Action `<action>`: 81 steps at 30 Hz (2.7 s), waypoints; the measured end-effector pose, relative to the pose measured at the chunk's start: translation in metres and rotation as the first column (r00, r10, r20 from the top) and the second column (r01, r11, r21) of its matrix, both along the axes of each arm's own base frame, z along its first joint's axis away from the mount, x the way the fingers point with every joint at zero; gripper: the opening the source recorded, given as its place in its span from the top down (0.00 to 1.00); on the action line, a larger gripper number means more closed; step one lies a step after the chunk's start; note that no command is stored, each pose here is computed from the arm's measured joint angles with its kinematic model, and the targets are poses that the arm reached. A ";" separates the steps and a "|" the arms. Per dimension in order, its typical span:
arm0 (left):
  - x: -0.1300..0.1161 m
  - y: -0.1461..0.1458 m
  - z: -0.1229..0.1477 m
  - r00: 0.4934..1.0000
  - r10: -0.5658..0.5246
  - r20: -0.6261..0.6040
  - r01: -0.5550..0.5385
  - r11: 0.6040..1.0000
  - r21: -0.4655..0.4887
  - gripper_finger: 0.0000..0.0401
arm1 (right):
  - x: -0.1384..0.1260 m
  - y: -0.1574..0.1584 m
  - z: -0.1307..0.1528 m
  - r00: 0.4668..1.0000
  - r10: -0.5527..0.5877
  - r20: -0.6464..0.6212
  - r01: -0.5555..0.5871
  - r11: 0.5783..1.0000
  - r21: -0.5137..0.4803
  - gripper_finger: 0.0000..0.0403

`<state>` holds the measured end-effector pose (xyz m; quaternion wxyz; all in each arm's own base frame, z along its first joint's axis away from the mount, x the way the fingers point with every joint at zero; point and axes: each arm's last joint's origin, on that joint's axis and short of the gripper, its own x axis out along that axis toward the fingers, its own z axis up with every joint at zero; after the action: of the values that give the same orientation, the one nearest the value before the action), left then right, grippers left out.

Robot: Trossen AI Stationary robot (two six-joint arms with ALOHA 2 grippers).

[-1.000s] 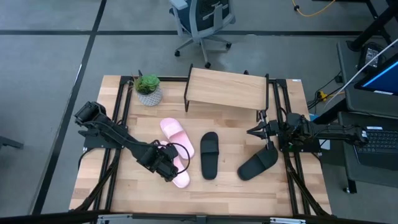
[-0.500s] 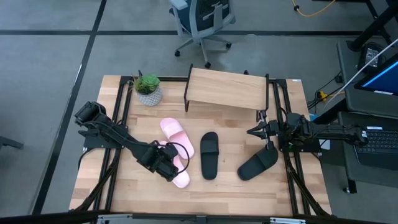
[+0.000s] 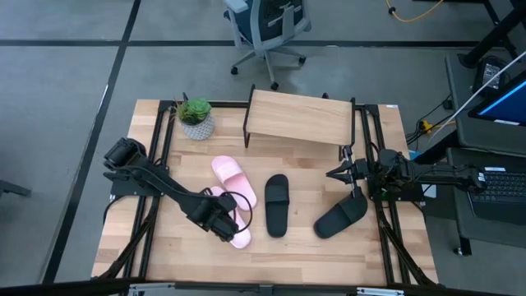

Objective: Pick and place slides into the shelf
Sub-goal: Put the bottom pink slide on the shelf

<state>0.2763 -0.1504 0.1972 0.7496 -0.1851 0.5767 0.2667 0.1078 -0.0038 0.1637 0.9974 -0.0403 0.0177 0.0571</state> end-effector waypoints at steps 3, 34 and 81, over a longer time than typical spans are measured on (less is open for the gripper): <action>0.000 0.000 -0.004 1.000 0.000 -0.025 0.000 1.000 0.014 0.54 | 0.000 0.000 0.000 1.000 0.000 0.000 0.000 1.000 0.000 0.94; -0.001 0.005 -0.004 0.998 -0.018 -0.065 0.020 1.000 0.024 0.89 | 0.000 0.000 0.000 1.000 0.000 0.001 0.000 1.000 0.000 0.94; 0.002 0.018 0.105 0.933 -0.304 -0.192 0.344 0.596 0.726 1.00 | 0.000 0.000 0.000 1.000 0.000 0.001 0.000 1.000 0.000 0.94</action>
<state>0.2778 -0.1326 0.3018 0.7801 0.2542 0.4566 0.3438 0.1079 -0.0038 0.1637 0.9974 -0.0405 0.0173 0.0571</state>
